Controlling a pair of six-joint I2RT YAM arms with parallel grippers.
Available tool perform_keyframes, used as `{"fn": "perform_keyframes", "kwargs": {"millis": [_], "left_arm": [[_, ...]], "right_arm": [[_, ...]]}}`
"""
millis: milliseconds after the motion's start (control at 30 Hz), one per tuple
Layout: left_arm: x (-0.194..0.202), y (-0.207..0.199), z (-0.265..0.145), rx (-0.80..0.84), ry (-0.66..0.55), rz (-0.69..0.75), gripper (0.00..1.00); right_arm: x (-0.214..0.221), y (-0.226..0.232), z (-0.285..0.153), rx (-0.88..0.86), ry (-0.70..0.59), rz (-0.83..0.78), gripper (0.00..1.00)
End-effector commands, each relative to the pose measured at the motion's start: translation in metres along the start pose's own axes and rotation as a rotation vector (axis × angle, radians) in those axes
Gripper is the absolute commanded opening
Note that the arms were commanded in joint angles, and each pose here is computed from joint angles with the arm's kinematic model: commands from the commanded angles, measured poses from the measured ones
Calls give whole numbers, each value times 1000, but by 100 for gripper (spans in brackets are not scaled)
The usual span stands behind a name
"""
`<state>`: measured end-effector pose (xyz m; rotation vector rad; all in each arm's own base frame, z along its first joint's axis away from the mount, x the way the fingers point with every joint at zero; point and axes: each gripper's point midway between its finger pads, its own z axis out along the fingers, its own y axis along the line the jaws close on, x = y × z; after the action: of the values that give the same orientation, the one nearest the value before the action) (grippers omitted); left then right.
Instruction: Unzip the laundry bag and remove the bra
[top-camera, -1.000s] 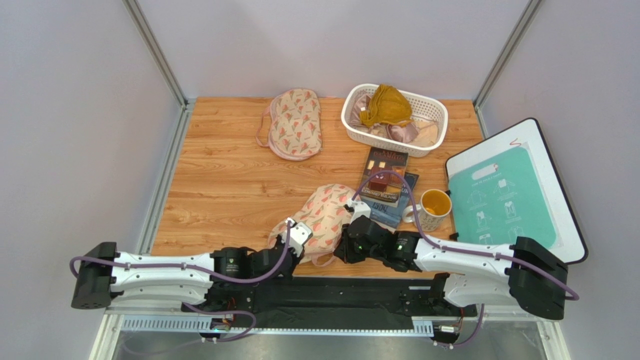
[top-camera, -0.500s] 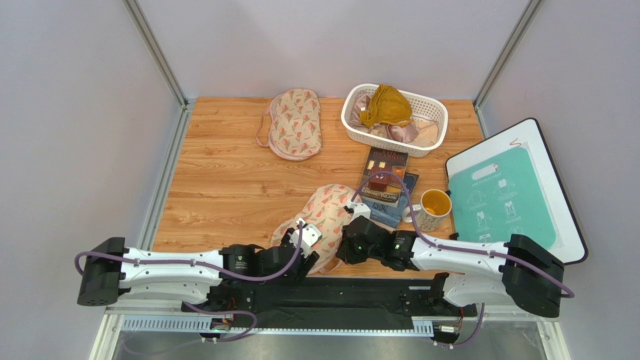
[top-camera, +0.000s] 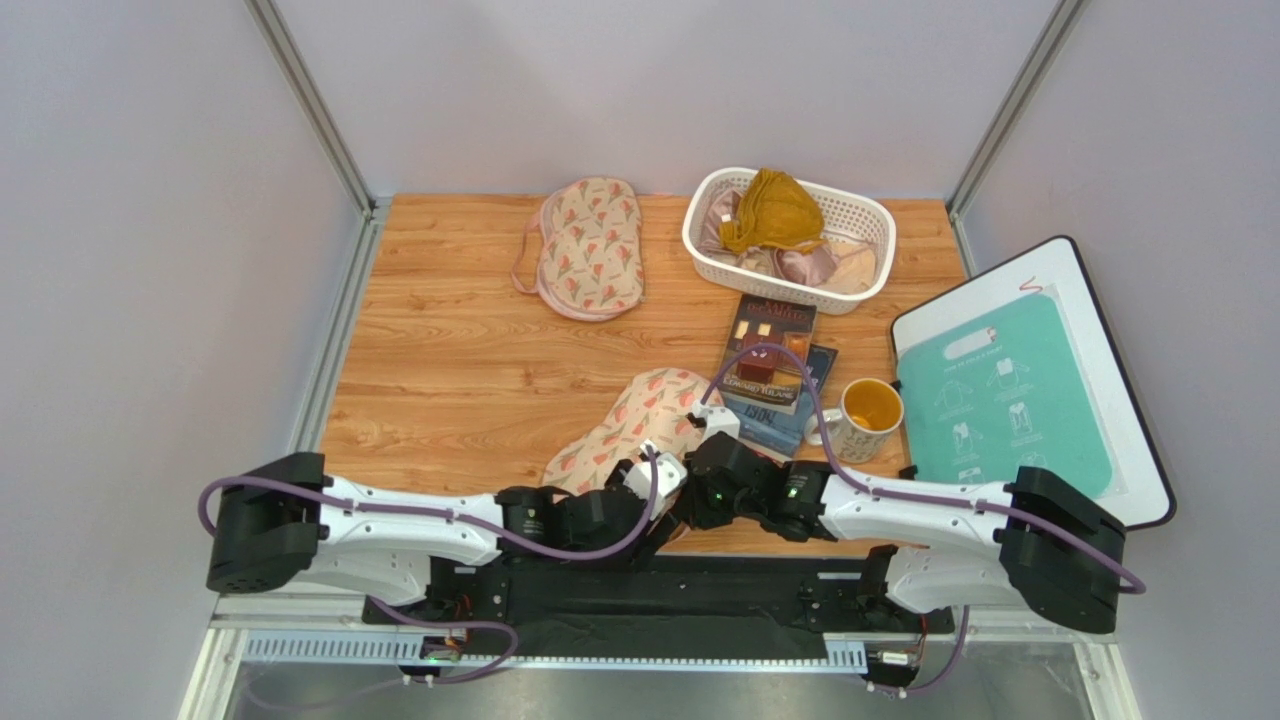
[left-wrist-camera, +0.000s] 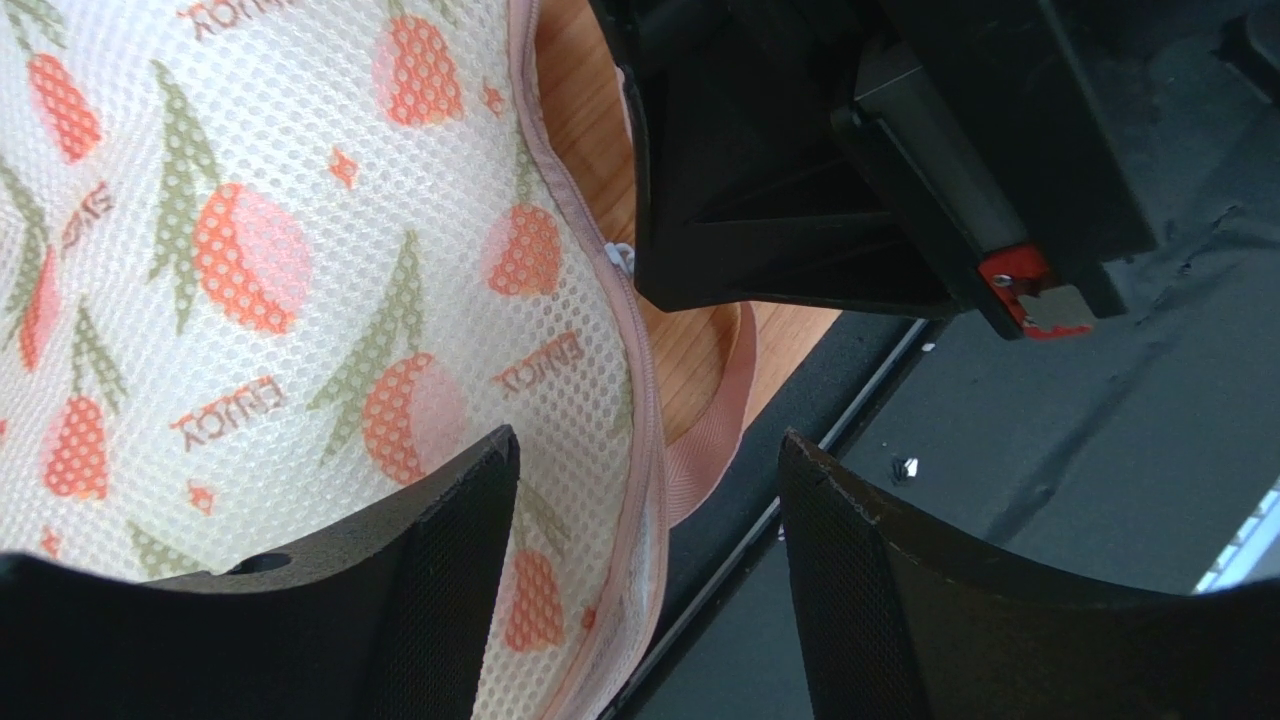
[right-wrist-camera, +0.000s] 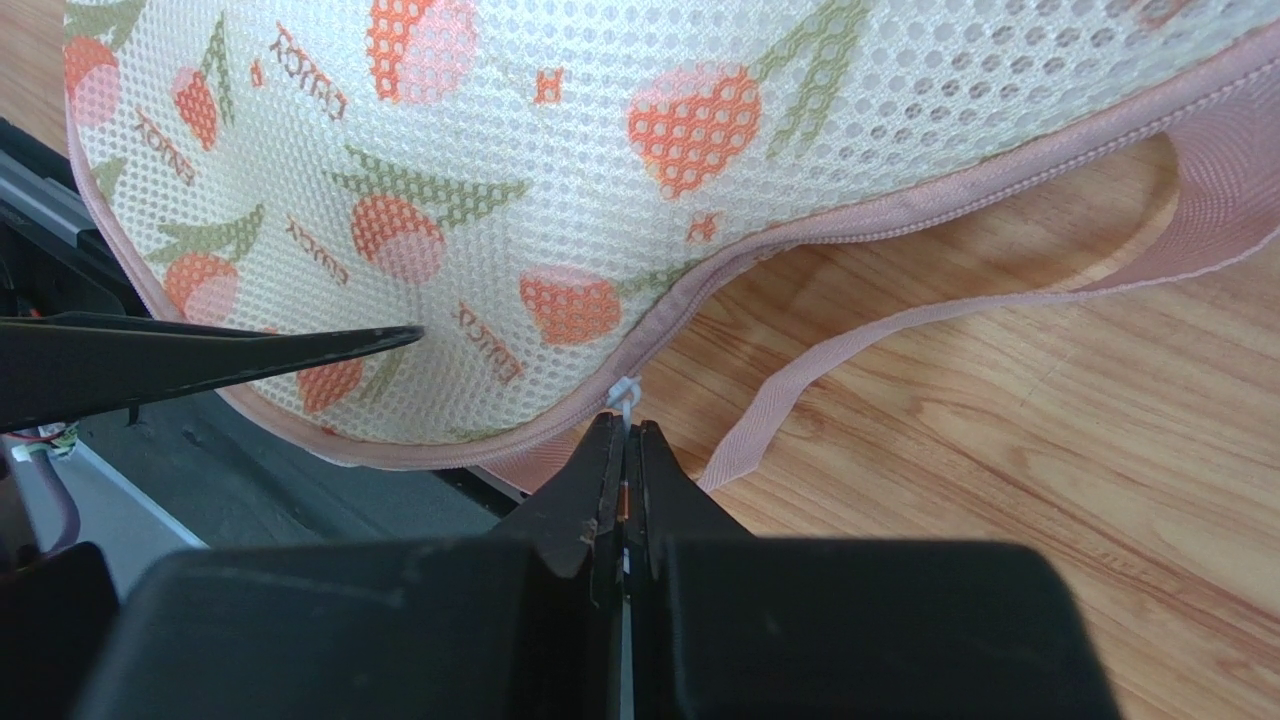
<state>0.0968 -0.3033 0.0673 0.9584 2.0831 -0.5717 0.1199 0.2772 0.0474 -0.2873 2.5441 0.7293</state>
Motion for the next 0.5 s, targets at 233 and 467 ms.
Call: {"fn": "perform_keyframes", "kwargs": {"millis": [233, 467], "left_arm": [[-14, 1, 10, -51, -43, -29, 29], [-8, 9, 5, -78, -33, -33, 0]], "right_arm": [[-9, 13, -1, -50, -23, 2, 0], [-8, 13, -2, -51, -24, 4, 0]]}}
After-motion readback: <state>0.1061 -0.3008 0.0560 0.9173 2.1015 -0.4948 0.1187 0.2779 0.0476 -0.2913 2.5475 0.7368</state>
